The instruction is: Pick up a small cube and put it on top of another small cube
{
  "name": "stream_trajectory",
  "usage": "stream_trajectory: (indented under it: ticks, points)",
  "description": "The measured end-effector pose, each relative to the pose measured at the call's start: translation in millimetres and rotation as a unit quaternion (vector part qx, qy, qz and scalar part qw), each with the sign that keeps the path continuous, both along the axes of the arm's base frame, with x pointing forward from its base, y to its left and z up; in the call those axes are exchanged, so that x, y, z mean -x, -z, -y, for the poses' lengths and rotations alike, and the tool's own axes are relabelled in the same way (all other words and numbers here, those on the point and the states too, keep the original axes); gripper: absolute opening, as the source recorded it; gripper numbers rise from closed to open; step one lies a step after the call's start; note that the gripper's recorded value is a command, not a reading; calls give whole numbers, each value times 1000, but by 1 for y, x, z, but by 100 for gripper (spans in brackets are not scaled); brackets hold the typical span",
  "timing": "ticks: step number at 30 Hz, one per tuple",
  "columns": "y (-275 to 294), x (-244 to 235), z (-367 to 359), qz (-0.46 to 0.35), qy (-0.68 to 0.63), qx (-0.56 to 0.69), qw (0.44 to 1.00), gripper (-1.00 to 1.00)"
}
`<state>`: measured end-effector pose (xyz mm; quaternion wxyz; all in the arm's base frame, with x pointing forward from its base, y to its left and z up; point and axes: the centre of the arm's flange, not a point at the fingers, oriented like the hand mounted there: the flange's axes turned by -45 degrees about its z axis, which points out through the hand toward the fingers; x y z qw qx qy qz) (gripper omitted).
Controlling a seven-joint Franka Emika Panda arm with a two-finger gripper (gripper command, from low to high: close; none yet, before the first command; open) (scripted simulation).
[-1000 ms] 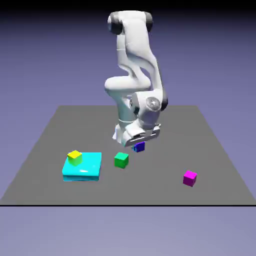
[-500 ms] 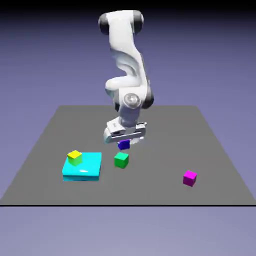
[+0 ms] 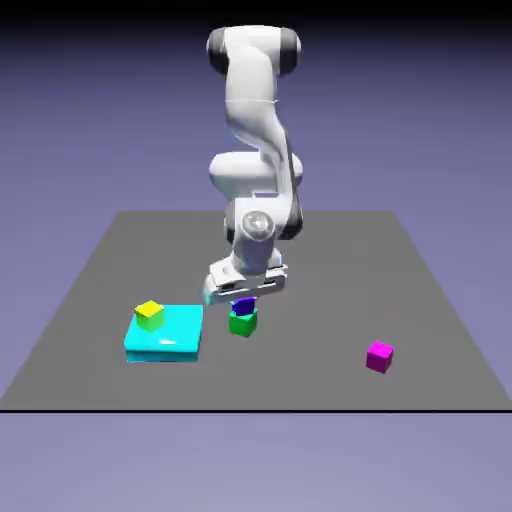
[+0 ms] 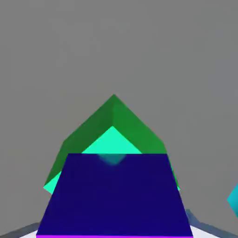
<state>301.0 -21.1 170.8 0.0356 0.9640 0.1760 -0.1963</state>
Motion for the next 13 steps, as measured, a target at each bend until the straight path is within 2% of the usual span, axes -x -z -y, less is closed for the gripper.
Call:
stream_trajectory:
  ticks: [13]
  points:
    - [-63, -18, -6, 1, 0, 3, 1000, 100]
